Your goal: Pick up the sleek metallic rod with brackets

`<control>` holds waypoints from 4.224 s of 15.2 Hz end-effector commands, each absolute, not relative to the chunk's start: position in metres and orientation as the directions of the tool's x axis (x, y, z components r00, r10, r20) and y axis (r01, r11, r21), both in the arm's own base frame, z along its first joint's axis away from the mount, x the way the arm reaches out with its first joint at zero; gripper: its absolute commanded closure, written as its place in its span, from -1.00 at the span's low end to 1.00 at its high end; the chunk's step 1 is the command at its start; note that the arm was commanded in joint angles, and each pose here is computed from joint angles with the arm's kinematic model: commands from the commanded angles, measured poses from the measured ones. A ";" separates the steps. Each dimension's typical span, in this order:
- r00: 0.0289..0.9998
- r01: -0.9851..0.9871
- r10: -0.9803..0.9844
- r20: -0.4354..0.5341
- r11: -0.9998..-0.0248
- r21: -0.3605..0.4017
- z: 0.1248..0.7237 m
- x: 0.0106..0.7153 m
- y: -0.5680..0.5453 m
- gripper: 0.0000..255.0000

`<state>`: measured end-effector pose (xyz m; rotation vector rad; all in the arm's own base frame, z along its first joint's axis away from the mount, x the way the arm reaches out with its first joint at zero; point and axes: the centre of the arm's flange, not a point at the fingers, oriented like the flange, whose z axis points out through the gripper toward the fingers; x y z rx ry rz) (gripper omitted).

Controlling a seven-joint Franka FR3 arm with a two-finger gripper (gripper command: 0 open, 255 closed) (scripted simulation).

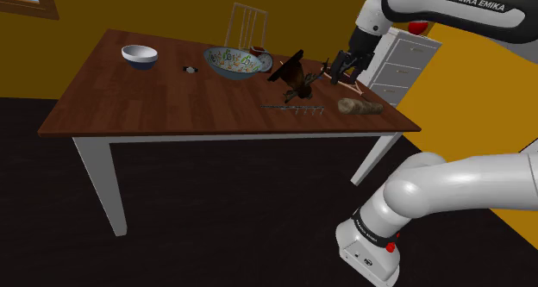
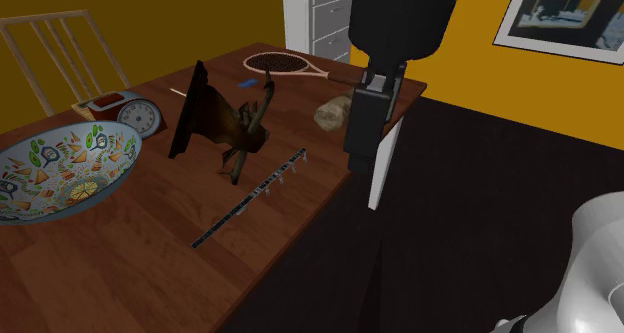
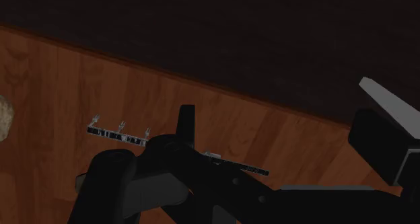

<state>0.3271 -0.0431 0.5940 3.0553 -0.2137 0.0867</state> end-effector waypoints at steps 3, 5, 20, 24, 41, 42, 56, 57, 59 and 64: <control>0.998 -0.041 -0.037 0.052 -0.996 0.075 0.578 0.338 -0.062 -1.00; 0.997 0.060 0.063 0.041 -0.995 0.075 0.562 0.350 -0.080 -1.00; 0.686 0.728 0.727 -0.029 -0.684 0.048 0.435 0.480 -0.162 -1.00; 0.526 0.850 0.849 -0.042 -0.525 0.033 0.400 0.521 -0.166 -1.00; 0.388 0.922 0.920 -0.051 -0.387 0.019 0.332 0.552 -0.164 1.00; 0.388 0.922 0.920 -0.051 -0.387 0.019 0.332 0.552 -0.164 1.00; 0.388 0.922 0.920 -0.051 -0.387 0.019 0.379 0.552 -0.164 1.00; 0.388 0.922 0.920 -0.051 -0.387 0.019 0.384 0.552 -0.164 1.00; 0.388 0.922 0.920 -0.051 -0.387 0.019 0.395 0.552 -0.164 1.00; 0.388 0.922 0.920 -0.051 -0.387 0.019 0.412 0.552 -0.164 1.00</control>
